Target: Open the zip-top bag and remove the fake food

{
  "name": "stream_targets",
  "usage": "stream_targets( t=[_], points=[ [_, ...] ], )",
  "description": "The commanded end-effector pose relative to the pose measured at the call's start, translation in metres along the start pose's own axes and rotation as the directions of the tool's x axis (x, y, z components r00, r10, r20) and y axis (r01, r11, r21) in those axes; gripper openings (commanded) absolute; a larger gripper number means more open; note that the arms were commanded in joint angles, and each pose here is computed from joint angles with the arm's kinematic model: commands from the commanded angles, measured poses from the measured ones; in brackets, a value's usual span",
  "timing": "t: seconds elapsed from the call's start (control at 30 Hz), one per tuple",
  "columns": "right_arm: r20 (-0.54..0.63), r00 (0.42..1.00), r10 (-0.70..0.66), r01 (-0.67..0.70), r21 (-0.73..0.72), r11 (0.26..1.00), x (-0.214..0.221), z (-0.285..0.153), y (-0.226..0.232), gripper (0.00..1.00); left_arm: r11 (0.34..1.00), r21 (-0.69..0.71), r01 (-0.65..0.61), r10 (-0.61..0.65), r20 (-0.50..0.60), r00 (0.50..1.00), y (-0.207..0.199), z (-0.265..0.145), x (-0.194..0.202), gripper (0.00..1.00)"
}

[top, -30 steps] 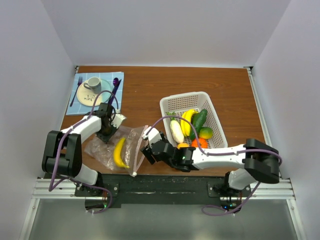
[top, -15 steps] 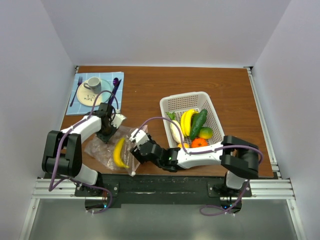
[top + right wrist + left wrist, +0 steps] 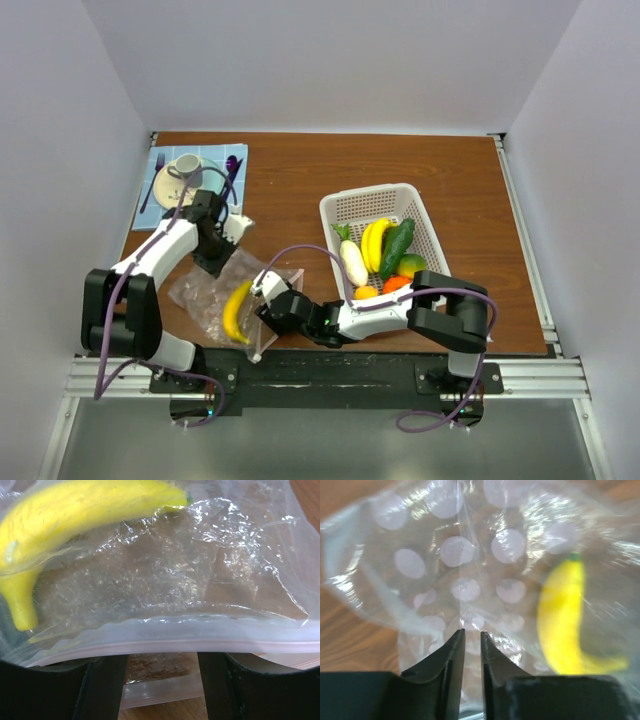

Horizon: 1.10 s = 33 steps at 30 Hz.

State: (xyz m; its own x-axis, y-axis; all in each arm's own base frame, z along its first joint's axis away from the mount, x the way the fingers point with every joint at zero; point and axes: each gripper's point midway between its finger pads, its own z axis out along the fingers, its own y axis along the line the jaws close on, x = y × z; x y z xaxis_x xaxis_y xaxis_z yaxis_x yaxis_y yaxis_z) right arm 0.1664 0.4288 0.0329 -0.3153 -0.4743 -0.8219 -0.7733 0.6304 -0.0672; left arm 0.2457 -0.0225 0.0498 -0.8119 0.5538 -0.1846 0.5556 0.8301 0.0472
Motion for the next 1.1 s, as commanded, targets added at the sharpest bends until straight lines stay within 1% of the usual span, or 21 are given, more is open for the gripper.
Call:
stream_targets(
  t=[0.0,0.03,0.1,0.13,0.17,0.33,0.37,0.47,0.57,0.63,0.73,0.87,0.93,1.07],
  points=[
    [0.078,0.995,0.06,-0.059,-0.017,0.998,-0.026,0.001,0.009,0.58,0.998,0.054,-0.045,0.039,0.111,0.993,-0.01,-0.052,-0.018,0.25],
    [0.077,0.995,0.06,-0.059,-0.012,0.998,-0.024,0.002,0.008,0.59,0.995,0.086,-0.057,0.047,0.124,0.991,-0.016,-0.055,-0.019,0.25],
    [0.07,0.996,0.061,-0.061,-0.009,0.998,-0.021,0.003,0.008,0.59,0.985,0.146,-0.095,0.079,0.111,0.991,-0.029,-0.056,-0.008,0.24],
    [0.073,0.995,0.064,-0.064,-0.003,0.998,-0.022,0.003,0.007,0.58,0.979,0.174,-0.11,0.091,0.111,0.99,-0.036,-0.054,-0.004,0.22],
    [0.071,0.995,0.071,-0.07,-0.005,0.998,-0.022,0.004,0.008,0.58,0.973,0.191,-0.127,0.114,0.081,0.99,-0.04,-0.045,0.009,0.21],
    [0.055,0.996,0.07,-0.071,0.019,0.997,-0.017,0.009,0.006,0.57,0.963,0.194,-0.186,0.191,-0.012,0.981,-0.046,-0.019,0.051,0.1],
    [0.05,0.996,0.071,-0.073,0.035,0.997,-0.015,0.01,0.003,0.57,0.957,0.204,-0.205,0.216,-0.033,0.976,-0.048,-0.013,0.062,0.09],
    [0.04,0.997,0.072,-0.075,0.06,0.995,-0.012,0.013,-0.001,0.56,0.954,0.186,-0.236,0.25,-0.052,0.967,-0.046,-0.01,0.073,0.07],
    [0.032,0.997,0.076,-0.078,0.069,0.995,-0.01,0.016,-0.002,0.54,0.948,0.211,-0.238,0.252,-0.041,0.967,-0.051,-0.014,0.072,0.07],
    [0.028,0.996,0.084,-0.086,0.073,0.994,-0.009,0.019,-0.003,0.54,0.942,0.235,-0.238,0.249,-0.015,0.968,-0.056,-0.015,0.066,0.08],
    [0.034,0.995,0.095,-0.097,0.075,0.992,-0.011,0.021,-0.004,0.53,0.937,0.247,-0.246,0.254,-0.003,0.967,-0.062,-0.012,0.06,0.08],
    [0.05,0.993,0.111,-0.115,0.081,0.99,-0.016,0.023,-0.007,0.53,0.94,0.238,-0.247,0.256,-0.01,0.967,-0.059,0.005,0.055,0.07],
    [0.055,0.991,0.123,-0.127,0.093,0.987,-0.016,0.024,-0.012,0.52,0.942,0.232,-0.244,0.257,-0.025,0.966,-0.057,0.012,0.056,0.05],
    [0.082,0.987,0.139,-0.147,0.101,0.984,-0.02,0.02,-0.017,0.52,0.95,0.215,-0.225,0.235,-0.022,0.972,-0.05,0.025,0.045,0.03]
  ],
)
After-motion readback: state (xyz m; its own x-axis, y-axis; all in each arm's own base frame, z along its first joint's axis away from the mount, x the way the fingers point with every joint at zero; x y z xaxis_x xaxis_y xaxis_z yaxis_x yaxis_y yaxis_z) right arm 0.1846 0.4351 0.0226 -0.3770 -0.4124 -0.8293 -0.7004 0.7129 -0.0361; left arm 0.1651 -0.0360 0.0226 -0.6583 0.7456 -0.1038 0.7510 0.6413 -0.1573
